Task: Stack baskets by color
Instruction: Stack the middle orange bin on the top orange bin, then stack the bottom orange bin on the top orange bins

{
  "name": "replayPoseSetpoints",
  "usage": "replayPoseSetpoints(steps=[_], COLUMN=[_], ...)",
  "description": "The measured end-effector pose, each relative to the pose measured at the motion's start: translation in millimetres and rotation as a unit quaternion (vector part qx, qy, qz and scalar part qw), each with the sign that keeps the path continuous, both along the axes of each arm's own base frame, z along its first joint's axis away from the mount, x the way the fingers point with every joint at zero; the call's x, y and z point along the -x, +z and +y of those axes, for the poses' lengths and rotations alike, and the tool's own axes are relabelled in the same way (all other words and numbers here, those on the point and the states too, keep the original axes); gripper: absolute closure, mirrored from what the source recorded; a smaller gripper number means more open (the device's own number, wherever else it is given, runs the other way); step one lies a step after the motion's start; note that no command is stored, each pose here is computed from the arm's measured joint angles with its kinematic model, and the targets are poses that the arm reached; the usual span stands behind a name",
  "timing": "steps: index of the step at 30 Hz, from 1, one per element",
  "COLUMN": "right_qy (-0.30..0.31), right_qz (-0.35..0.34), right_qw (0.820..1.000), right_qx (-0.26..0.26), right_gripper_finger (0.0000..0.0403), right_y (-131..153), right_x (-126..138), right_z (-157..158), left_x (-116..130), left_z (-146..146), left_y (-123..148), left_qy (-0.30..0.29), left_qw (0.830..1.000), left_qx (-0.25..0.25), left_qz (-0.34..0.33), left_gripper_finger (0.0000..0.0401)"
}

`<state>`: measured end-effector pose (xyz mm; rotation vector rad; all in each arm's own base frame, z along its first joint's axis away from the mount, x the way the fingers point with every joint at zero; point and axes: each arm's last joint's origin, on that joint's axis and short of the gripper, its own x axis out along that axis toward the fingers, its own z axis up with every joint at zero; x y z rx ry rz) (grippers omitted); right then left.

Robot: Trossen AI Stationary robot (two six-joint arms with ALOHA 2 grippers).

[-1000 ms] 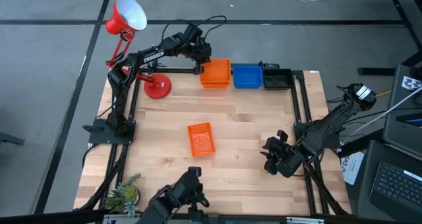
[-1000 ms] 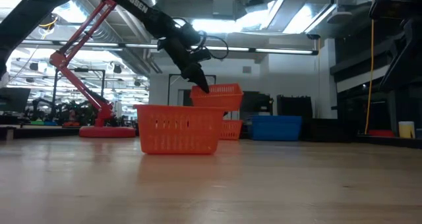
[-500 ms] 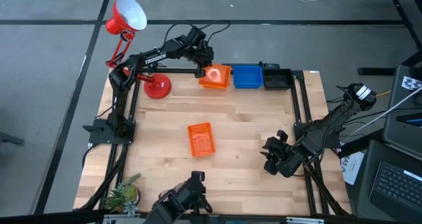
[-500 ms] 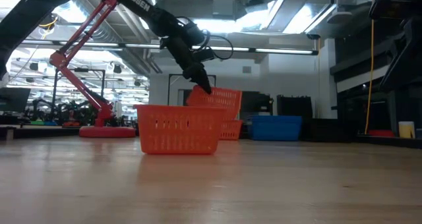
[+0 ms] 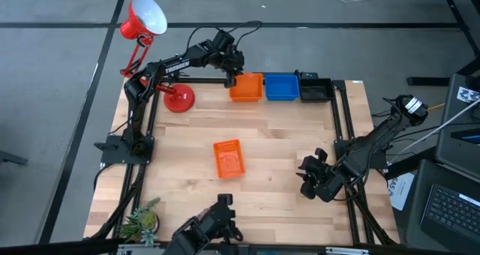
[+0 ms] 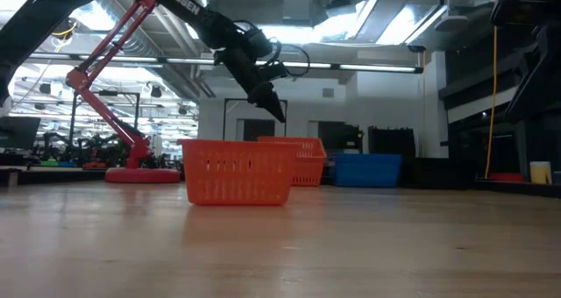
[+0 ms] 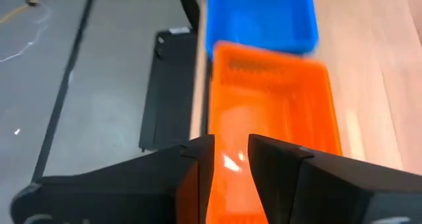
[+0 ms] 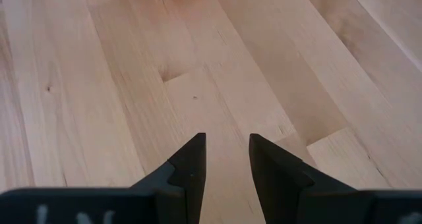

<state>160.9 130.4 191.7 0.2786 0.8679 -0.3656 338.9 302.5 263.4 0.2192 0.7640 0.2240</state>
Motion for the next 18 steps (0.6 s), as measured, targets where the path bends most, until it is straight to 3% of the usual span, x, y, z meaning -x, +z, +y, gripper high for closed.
replayPoseSetpoints(steps=[4,11,18], right_qy=[0.000,0.000,0.000], right_qz=[0.000,0.000,0.001], right_qw=[1.000,1.000,1.000], right_qx=[0.000,0.000,-0.001], right_gripper_finger=[0.0287,0.0287,0.0287], right_y=[0,0,0], right_x=[0,0,0], right_z=[0,0,0], left_x=[-6,-40,-71], left_z=[2,-22,-35], left_y=[7,-19,-53], left_qy=[0.028,0.082,0.100], left_qw=[0.999,0.977,0.958], left_qx=[-0.010,-0.171,-0.234], left_qz=[-0.039,0.102,0.134], left_gripper_finger=[0.0315,0.0339,0.0350])
